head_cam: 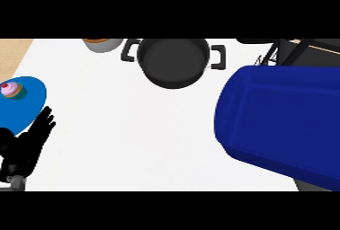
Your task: Pick the lemon from the tray and place it in the tiered shelf
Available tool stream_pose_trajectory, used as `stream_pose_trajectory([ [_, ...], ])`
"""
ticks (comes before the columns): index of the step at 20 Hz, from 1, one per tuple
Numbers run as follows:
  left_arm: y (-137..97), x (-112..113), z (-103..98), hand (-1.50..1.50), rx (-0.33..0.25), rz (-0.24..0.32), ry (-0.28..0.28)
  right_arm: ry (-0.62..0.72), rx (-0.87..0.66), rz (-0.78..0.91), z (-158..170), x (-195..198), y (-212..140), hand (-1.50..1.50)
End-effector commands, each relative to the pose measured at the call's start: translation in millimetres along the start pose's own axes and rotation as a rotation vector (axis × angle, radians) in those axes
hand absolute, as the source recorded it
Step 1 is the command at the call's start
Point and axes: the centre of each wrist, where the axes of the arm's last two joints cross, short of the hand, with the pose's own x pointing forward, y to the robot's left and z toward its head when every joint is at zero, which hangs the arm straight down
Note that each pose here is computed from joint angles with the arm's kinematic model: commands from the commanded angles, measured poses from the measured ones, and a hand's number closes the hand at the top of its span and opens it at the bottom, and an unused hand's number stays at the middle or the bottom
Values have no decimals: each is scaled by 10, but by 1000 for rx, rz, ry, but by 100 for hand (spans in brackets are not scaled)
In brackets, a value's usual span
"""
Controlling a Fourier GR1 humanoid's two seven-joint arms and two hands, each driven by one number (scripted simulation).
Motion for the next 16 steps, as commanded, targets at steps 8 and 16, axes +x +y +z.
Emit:
stream_pose_trajectory([
  [8, 104, -26, 100, 0, 43, 25, -31, -468, -253, -322, 805, 165, -2016, 150],
  [16, 81, -50, 70, 0, 9, 13, -53, -311, -394, -219, 1202, -168, -3147, 150],
])
